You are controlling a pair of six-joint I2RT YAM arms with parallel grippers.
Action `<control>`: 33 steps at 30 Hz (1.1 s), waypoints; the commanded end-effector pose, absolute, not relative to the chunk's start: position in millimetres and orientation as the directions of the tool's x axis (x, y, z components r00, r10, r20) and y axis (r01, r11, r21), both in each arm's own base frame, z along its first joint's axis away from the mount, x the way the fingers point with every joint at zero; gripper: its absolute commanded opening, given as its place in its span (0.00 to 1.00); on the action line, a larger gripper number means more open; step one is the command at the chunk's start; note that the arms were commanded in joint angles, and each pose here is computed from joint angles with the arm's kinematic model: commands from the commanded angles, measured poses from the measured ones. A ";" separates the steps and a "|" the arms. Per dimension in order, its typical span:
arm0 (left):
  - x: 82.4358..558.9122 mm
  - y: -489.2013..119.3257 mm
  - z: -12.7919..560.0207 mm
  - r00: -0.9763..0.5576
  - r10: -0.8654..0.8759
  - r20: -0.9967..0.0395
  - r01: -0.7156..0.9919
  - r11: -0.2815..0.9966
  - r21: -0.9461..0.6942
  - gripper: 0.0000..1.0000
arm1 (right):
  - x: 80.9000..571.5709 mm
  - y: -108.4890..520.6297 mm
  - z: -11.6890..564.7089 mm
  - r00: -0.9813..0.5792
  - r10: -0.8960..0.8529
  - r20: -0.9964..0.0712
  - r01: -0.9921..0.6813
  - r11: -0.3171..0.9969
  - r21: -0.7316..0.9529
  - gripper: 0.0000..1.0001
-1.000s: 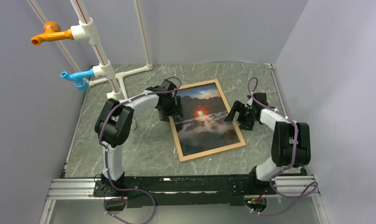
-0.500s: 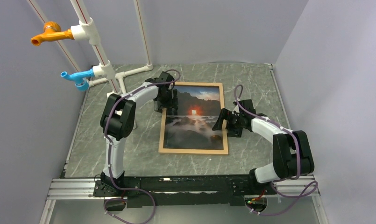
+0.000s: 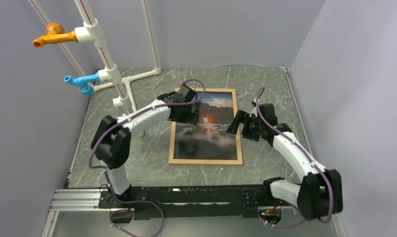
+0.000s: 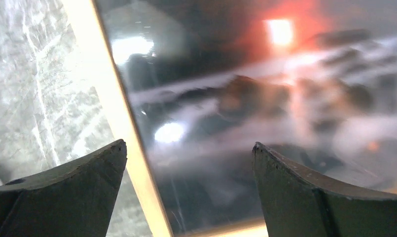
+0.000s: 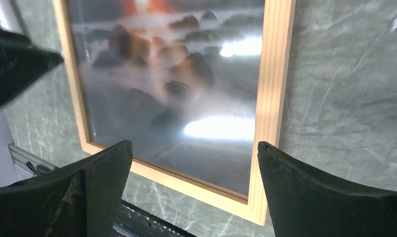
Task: Put the photo into the frame
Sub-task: Adjust the photo frame at the center of the board, then reset both arms
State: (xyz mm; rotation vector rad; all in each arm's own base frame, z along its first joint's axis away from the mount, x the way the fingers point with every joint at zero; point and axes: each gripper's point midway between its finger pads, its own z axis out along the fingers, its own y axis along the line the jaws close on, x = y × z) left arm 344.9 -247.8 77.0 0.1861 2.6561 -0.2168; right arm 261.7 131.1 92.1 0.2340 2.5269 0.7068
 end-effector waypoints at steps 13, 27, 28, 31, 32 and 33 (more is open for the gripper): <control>212.5 -194.5 218.8 -0.481 -0.098 -0.871 0.307 0.912 -0.272 0.99 | 260.4 112.1 169.2 -0.708 0.307 -0.636 -0.065 0.869 0.491 1.00; 175.2 -27.7 180.0 -0.274 -0.329 -0.904 -0.176 0.941 -0.290 0.99 | 272.4 69.2 141.4 -0.685 0.356 -0.636 0.029 0.885 0.464 1.00; 175.9 -24.6 179.3 -0.262 -0.326 -0.908 -0.187 0.941 -0.284 0.99 | 274.1 67.8 140.0 -0.683 0.355 -0.638 0.029 0.887 0.462 1.00; 181.2 -24.1 182.2 -0.233 -0.293 -0.927 -0.185 0.949 -0.254 0.99 | 282.0 51.5 134.9 -0.668 0.376 -0.643 0.075 0.893 0.444 1.00; 183.1 -23.7 182.4 -0.228 -0.282 -0.932 -0.192 0.951 -0.241 0.99 | 284.3 49.0 134.4 -0.663 0.379 -0.646 0.079 0.893 0.442 1.00; 186.0 -25.3 182.3 -0.226 -0.258 -0.939 -0.191 0.957 -0.217 1.00 | 287.1 46.9 133.7 -0.656 0.381 -0.651 0.080 0.893 0.442 1.00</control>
